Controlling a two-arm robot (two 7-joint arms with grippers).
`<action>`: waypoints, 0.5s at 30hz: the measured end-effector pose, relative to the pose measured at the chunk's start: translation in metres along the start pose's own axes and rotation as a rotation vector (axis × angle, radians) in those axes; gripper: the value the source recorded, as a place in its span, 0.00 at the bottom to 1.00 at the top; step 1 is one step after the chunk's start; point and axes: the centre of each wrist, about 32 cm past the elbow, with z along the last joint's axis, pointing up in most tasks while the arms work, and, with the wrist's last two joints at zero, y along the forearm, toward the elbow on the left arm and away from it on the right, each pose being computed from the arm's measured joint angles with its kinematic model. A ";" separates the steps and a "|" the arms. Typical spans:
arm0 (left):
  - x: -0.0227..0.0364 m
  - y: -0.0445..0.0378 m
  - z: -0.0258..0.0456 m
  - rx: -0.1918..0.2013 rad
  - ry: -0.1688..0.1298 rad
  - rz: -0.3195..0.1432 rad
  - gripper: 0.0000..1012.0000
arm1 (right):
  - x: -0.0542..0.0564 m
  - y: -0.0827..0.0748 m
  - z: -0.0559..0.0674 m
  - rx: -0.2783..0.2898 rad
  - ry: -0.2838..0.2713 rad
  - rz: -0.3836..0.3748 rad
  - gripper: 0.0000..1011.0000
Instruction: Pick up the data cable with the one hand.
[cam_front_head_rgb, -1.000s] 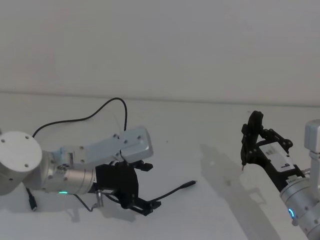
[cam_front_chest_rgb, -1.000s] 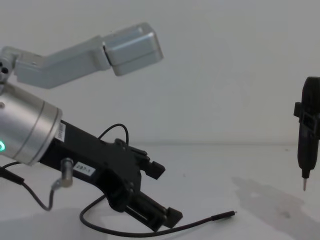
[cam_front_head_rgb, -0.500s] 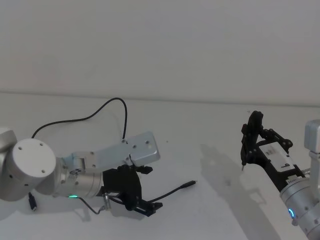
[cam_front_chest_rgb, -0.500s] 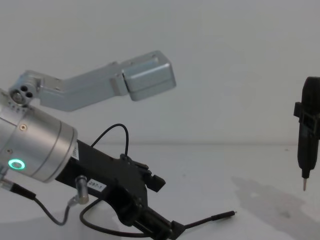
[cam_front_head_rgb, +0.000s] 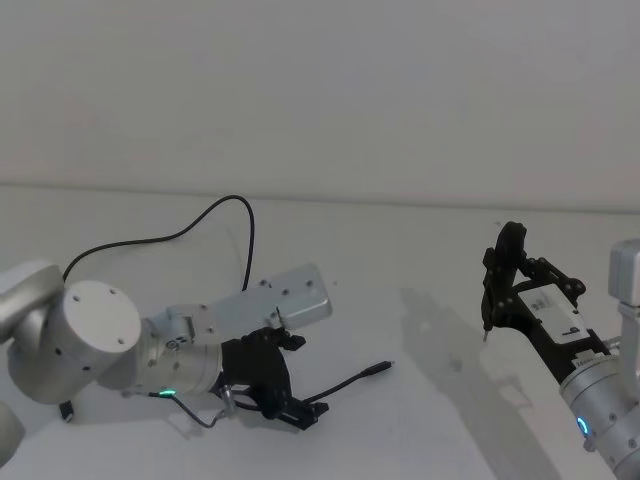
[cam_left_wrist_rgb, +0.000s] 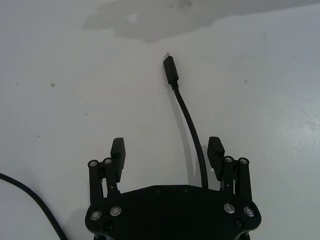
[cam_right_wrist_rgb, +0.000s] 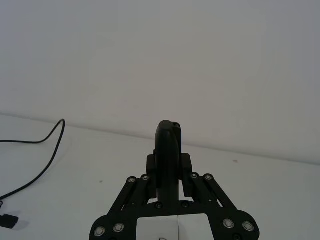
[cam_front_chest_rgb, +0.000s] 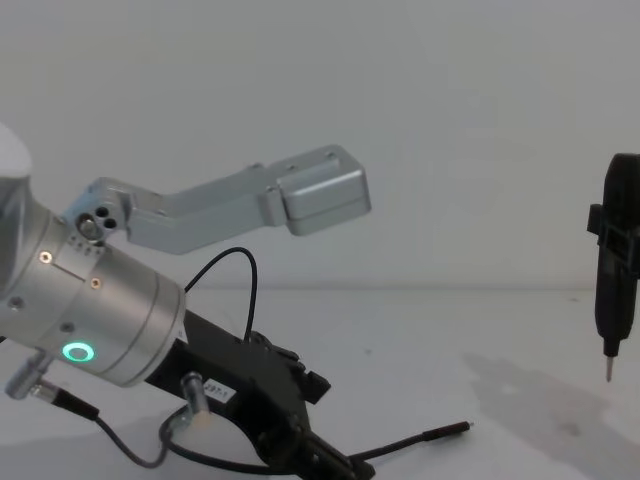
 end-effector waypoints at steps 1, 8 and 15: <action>0.0001 -0.0020 0.0004 0.003 0.003 0.001 0.99 | 0.000 0.000 0.000 0.000 0.000 0.000 0.27; 0.0005 -0.0084 0.0018 0.012 0.015 0.005 0.99 | 0.000 0.000 0.000 0.000 0.000 0.000 0.27; 0.0003 -0.0124 0.0031 0.014 0.022 0.004 0.86 | 0.000 0.000 0.000 0.000 0.000 0.000 0.27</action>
